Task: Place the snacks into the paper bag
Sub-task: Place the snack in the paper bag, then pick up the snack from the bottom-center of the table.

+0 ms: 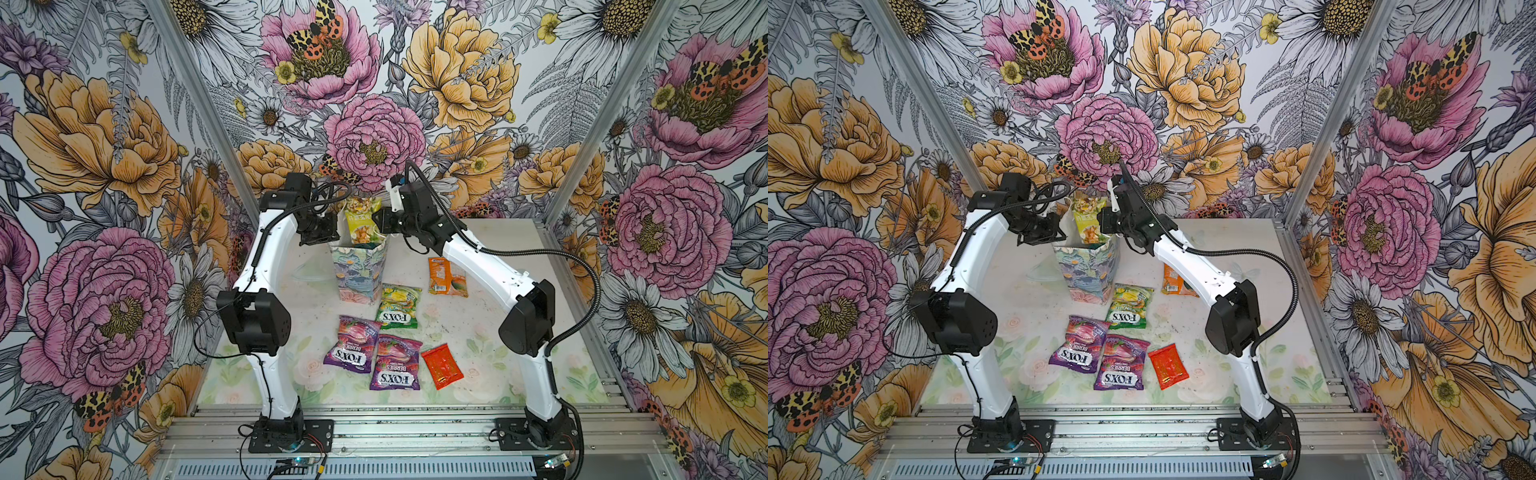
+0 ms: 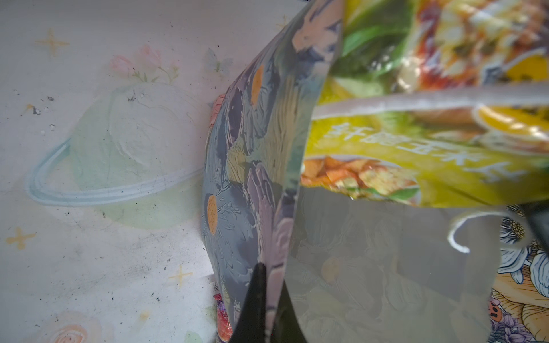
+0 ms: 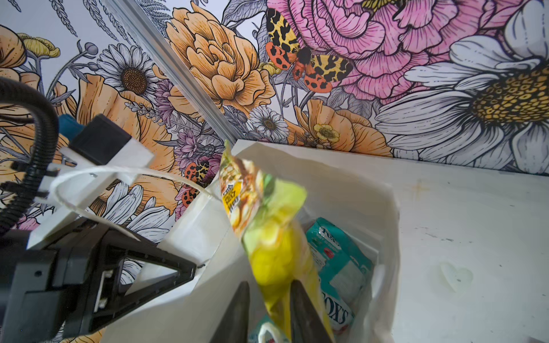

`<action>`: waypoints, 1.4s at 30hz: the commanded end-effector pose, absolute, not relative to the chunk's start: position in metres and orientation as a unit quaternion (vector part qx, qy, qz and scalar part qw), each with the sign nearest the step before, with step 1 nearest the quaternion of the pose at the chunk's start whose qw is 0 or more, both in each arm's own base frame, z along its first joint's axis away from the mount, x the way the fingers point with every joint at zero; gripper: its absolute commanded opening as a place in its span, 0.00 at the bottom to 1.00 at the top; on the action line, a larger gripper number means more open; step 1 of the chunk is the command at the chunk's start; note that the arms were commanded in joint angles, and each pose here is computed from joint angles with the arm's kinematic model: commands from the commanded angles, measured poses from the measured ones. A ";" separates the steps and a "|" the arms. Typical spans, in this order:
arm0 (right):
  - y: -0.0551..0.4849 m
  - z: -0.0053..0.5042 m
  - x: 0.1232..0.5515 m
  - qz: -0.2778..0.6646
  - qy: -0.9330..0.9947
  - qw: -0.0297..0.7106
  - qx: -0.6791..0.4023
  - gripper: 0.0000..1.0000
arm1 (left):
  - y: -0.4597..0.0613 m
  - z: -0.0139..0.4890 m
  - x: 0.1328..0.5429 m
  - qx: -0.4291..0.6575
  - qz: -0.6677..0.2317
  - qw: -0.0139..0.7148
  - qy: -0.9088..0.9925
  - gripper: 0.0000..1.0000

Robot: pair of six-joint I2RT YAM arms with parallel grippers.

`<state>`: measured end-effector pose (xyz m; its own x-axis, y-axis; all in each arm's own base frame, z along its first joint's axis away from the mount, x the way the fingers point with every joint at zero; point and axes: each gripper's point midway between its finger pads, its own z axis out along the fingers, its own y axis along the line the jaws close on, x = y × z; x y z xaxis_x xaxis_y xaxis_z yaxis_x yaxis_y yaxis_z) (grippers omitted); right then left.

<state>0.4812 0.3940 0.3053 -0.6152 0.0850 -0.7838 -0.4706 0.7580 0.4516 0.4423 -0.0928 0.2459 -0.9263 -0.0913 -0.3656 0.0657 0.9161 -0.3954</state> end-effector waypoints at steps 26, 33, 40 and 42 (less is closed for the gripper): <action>0.310 0.410 0.418 0.286 0.787 0.530 -0.135 0.94 | -0.092 0.269 0.437 -0.001 -0.221 0.217 0.951 0.00; 0.261 0.325 0.368 0.265 0.846 0.456 -0.080 0.95 | -0.091 0.266 0.438 -0.004 -0.222 0.214 0.951 0.00; 0.231 0.222 0.303 0.280 0.901 0.331 0.006 0.86 | -0.089 0.266 0.439 -0.006 -0.221 0.216 0.951 0.00; 0.234 0.190 0.282 0.291 0.914 0.281 0.022 0.82 | -0.089 0.265 0.440 -0.008 -0.222 0.216 0.951 0.00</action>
<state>0.3042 0.2306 0.2158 -0.7701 0.1340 -0.6237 -0.2232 0.8593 0.4602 0.4379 -0.0892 0.2504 -0.9260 -0.0993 -0.3644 0.0584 0.9156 -0.3978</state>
